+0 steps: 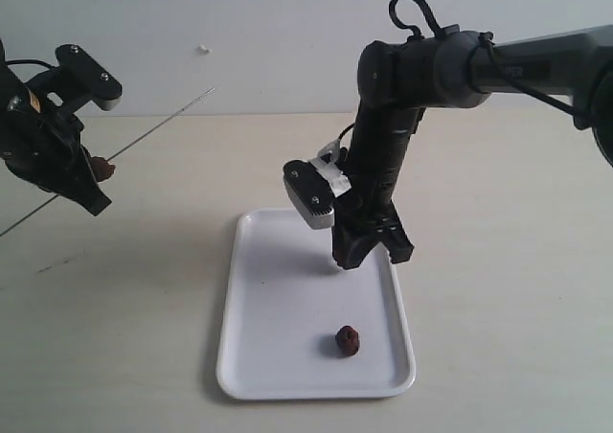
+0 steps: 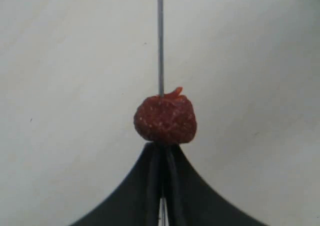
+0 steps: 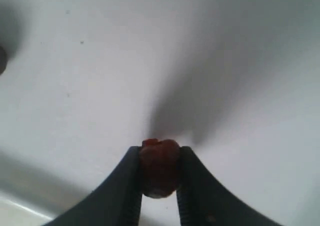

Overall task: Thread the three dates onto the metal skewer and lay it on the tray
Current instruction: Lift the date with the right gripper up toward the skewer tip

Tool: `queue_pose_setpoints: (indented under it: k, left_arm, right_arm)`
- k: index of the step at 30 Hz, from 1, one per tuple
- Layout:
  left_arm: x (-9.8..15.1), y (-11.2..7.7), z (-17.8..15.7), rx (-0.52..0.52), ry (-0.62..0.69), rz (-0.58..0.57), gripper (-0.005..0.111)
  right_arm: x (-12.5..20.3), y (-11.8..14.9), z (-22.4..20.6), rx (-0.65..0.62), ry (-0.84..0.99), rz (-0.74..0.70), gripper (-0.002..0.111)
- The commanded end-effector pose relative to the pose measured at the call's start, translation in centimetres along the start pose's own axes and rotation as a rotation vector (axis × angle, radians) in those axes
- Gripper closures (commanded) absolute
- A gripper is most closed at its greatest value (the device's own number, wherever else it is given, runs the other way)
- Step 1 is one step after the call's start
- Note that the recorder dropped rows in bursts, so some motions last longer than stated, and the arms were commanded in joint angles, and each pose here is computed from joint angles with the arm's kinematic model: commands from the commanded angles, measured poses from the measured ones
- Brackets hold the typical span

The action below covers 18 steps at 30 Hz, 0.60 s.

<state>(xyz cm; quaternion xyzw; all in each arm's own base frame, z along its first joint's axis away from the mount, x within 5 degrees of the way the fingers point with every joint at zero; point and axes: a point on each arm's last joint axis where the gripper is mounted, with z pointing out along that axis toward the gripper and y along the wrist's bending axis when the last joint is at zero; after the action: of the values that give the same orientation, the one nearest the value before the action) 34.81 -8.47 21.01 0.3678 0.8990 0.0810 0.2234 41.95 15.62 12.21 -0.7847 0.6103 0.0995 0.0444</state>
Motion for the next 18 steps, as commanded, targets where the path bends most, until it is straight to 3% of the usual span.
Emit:
queue_pose_setpoints:
  k: [1, 6, 13, 18]
  left_arm:
    - [-0.4, 0.0, -0.5, -0.005, -0.032, -0.014, 0.107]
    - [-0.6, 0.0, -0.5, -0.004, -0.048, -0.025, 0.107]
    - [-0.9, -0.1, -0.5, 0.010, -0.079, -0.062, 0.107]
    - [-0.9, -0.1, -0.5, 0.017, -0.082, -0.074, 0.107]
  right_arm:
    - [-0.7, 0.2, -2.0, 0.037, -0.029, 0.104, 0.085]
    - [-1.3, 0.2, -3.9, 0.103, -0.057, 0.187, 0.085]
    - [-2.9, -1.1, -5.3, 0.215, -0.291, 0.572, 0.085]
    - [-2.7, -2.1, -5.6, 0.270, -0.378, 0.930, 0.085]
